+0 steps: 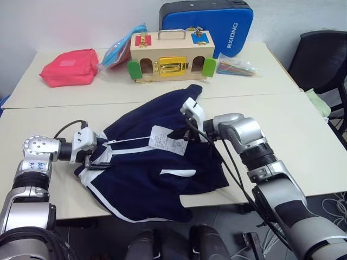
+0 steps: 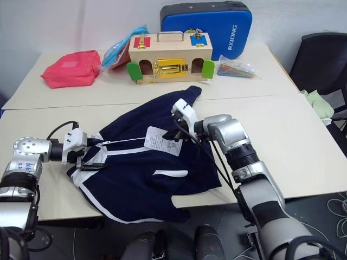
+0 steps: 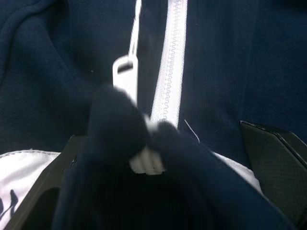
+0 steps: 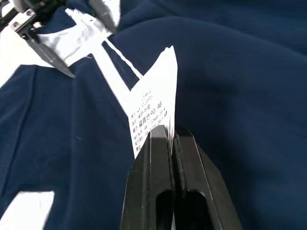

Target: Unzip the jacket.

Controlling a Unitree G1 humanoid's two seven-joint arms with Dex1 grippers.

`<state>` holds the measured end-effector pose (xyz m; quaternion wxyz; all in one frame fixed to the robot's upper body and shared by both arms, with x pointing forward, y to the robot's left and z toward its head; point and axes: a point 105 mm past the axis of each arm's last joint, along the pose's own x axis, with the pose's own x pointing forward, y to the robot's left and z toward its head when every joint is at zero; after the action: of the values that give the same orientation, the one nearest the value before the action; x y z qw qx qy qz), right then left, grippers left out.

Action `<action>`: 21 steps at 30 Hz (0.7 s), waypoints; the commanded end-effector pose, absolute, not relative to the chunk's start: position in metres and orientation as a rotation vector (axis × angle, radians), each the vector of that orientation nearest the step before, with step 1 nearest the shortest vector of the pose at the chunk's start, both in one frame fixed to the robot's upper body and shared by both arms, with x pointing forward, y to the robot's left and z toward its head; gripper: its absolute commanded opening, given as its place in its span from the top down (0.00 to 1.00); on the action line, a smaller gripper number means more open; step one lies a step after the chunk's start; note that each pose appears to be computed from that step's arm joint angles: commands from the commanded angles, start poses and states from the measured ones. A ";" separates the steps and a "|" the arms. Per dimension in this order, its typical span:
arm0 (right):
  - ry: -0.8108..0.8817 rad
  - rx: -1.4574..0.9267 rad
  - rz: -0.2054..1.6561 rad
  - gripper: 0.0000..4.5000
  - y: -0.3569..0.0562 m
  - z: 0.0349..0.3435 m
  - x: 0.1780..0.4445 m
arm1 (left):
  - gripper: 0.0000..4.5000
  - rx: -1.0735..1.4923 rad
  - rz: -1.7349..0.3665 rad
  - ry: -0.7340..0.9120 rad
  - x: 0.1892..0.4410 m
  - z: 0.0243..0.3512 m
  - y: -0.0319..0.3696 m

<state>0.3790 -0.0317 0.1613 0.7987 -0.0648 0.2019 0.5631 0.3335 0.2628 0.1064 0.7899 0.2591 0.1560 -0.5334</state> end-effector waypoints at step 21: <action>0.337 -0.026 1.389 0.99 0.034 0.163 0.332 | 0.00 0.531 -1.112 0.227 0.316 0.138 0.283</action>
<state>0.3349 0.0310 0.1492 0.7581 -0.0146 0.1798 0.6267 0.3178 0.2778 0.1257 0.8086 0.2271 0.1294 -0.5270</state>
